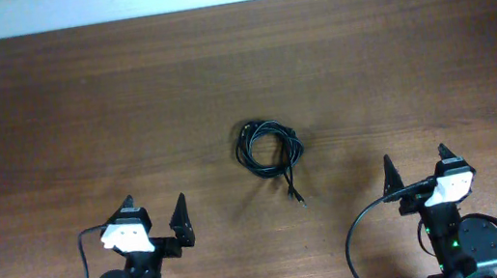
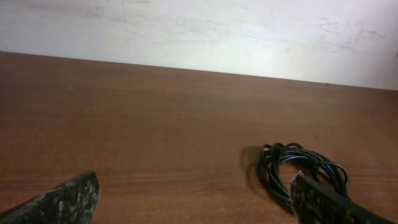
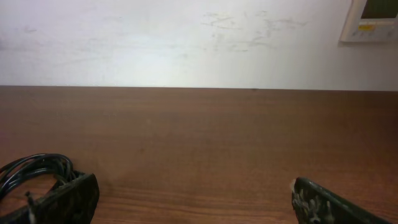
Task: Untangle cables
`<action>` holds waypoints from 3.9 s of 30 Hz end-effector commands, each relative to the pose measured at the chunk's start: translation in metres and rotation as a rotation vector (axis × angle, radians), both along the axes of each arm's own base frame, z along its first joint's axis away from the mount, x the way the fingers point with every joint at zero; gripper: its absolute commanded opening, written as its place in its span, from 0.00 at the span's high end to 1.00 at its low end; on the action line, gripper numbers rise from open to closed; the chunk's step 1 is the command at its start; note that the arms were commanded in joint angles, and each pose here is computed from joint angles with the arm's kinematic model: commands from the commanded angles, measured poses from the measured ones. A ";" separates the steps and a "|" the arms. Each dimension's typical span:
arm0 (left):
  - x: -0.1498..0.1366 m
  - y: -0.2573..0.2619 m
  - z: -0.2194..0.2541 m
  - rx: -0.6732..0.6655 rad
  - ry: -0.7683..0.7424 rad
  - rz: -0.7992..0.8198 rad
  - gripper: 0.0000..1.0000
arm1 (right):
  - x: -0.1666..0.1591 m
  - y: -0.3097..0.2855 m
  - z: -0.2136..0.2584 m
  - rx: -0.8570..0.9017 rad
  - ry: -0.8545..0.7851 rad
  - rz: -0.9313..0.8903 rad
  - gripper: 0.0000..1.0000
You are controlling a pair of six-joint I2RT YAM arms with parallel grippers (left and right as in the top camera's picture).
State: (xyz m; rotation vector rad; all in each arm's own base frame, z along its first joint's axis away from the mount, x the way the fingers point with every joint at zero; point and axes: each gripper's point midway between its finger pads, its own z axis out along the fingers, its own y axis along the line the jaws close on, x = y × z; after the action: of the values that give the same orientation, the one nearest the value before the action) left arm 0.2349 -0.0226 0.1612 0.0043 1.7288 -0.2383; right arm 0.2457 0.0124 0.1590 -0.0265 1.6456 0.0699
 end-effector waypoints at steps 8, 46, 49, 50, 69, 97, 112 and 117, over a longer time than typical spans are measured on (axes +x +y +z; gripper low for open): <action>-0.008 0.000 -0.025 -0.018 0.127 0.004 0.01 | 0.000 -0.004 -0.004 0.007 0.006 -0.018 0.02; -0.009 0.000 -0.026 -0.019 0.131 0.004 0.01 | 0.000 -0.003 -0.004 0.007 0.007 -0.018 0.02; -0.009 0.000 -0.026 -0.019 0.131 0.004 0.01 | 0.000 -0.003 -0.004 0.007 0.007 -0.018 0.02; -0.009 0.000 -0.026 -0.019 0.131 0.004 0.01 | 0.000 -0.003 -0.004 0.007 0.007 -0.018 0.02; -0.011 0.000 0.044 0.051 0.093 -0.011 0.01 | 0.000 -0.003 -0.004 0.007 0.007 -0.018 0.02; 0.109 -0.114 0.021 -0.028 0.828 -0.051 0.05 | 0.000 -0.003 -0.004 0.006 0.007 -0.018 0.02; 0.156 -0.139 -0.140 -0.099 1.092 0.105 0.14 | 0.000 -0.003 -0.004 0.006 0.007 -0.018 0.02; 0.149 -0.155 -0.182 -0.043 1.142 0.088 0.58 | 0.000 -0.003 -0.004 0.007 0.007 -0.018 0.01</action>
State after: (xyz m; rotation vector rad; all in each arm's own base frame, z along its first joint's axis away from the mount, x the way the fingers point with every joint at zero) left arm 0.3918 -0.1703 0.0055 -0.3148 2.7990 -0.2649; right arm 0.2459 0.0118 0.1581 -0.0239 1.6494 0.0665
